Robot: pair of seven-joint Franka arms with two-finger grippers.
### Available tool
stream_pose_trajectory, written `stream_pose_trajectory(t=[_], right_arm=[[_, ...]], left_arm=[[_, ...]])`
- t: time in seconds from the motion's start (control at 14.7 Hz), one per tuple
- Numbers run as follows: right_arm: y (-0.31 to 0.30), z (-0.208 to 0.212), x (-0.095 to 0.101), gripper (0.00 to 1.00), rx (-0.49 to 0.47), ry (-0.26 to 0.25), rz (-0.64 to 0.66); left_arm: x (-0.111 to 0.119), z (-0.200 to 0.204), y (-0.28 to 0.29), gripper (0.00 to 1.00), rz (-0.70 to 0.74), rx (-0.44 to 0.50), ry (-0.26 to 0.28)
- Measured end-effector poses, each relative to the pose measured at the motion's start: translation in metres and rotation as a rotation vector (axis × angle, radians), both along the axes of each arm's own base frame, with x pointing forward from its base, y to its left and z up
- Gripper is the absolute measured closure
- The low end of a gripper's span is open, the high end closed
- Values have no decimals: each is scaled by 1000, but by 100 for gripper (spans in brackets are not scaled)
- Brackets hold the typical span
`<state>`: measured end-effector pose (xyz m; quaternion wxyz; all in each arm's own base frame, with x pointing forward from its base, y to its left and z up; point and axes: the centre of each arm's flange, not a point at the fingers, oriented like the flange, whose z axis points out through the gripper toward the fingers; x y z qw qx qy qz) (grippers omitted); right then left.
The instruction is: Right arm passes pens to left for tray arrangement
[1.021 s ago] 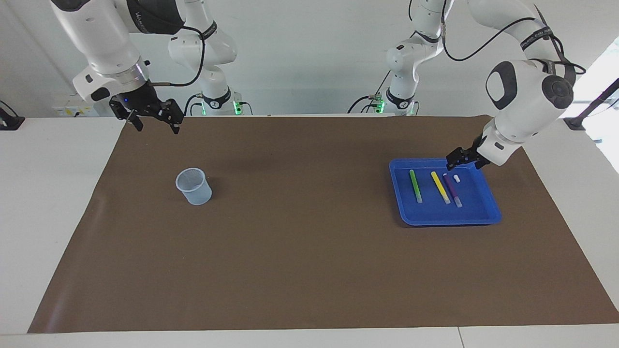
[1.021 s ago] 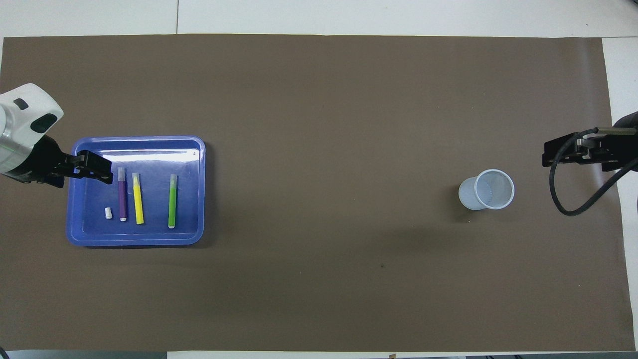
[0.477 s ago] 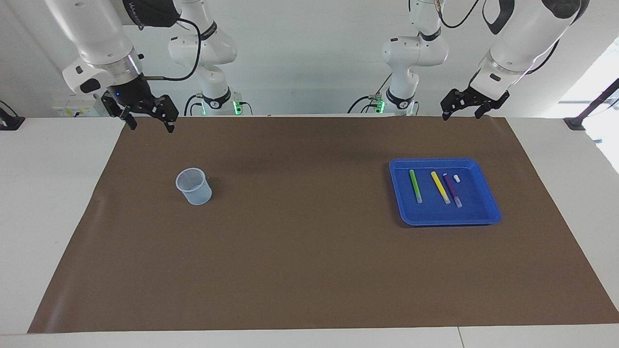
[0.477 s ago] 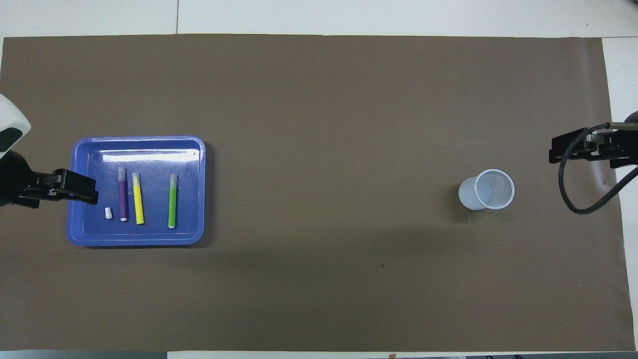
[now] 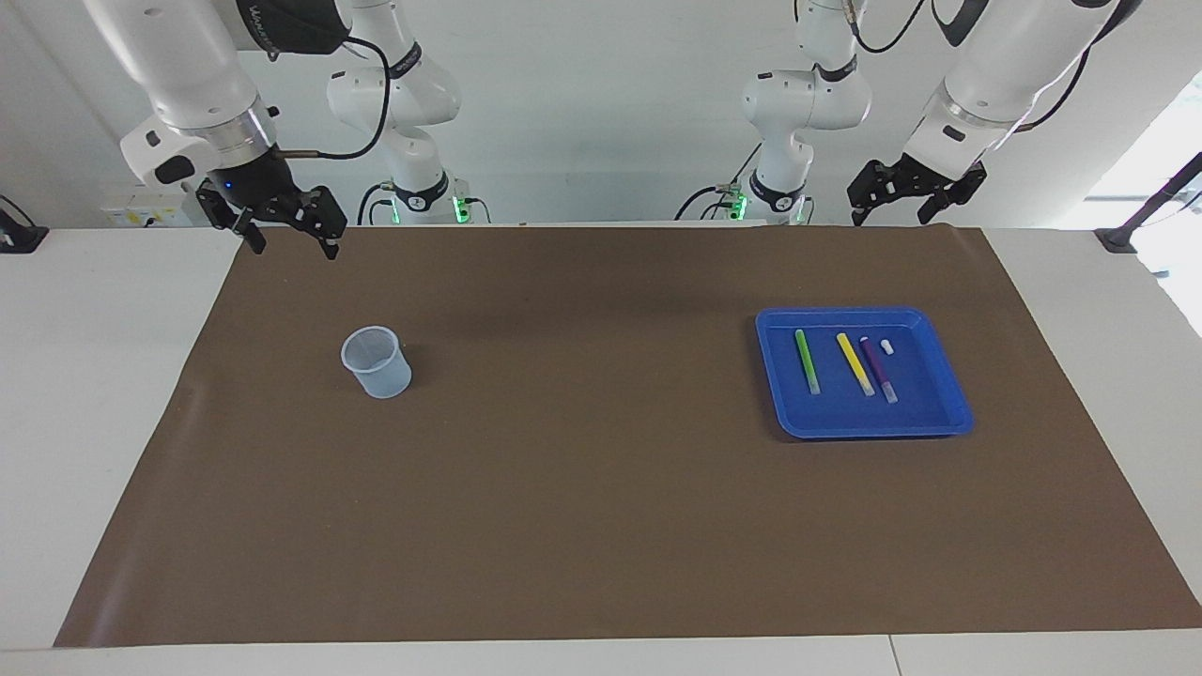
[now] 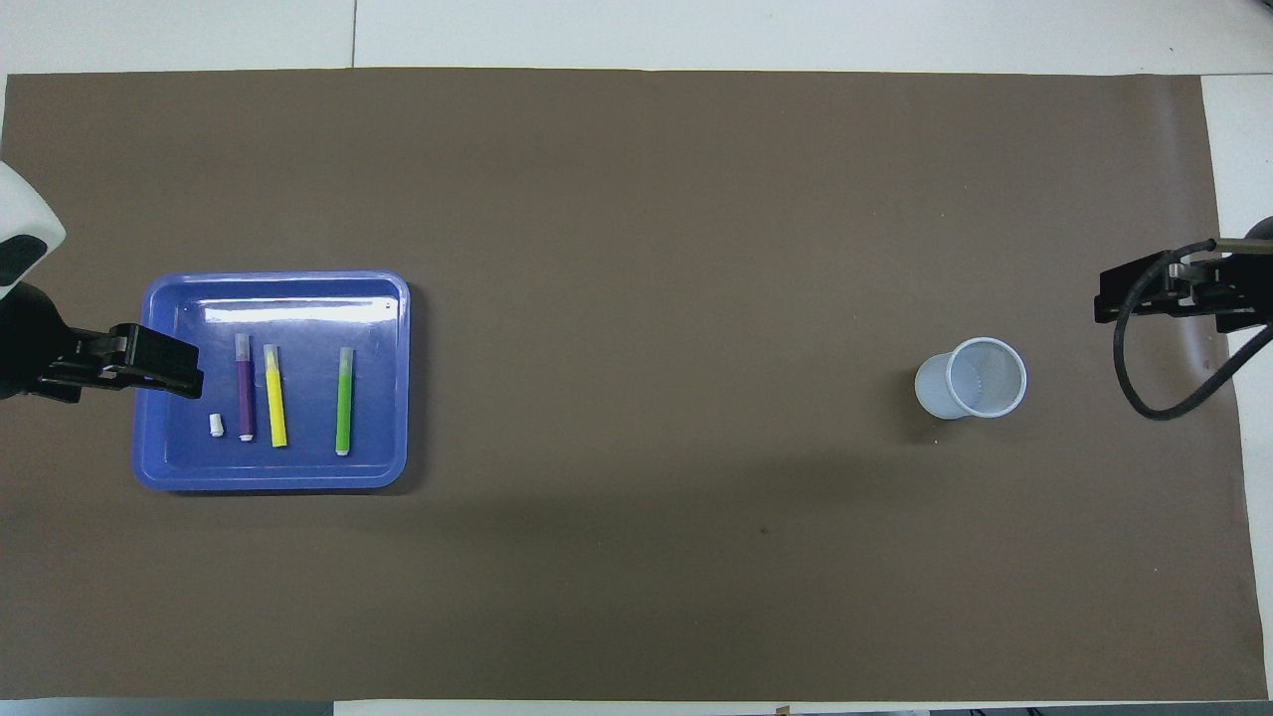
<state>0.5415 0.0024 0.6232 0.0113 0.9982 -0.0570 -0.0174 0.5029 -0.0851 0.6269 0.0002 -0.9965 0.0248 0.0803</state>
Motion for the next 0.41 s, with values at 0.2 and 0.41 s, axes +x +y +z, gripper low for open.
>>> stream_pose_trajectory(t=[0.2, 0.41], right_arm=[[1, -1, 1, 0, 0, 3, 2], [2, -2, 1, 0, 0, 5, 3]], left_arm=[[0, -1, 0, 0, 0, 1, 5], [0, -1, 0, 0, 0, -3, 6]])
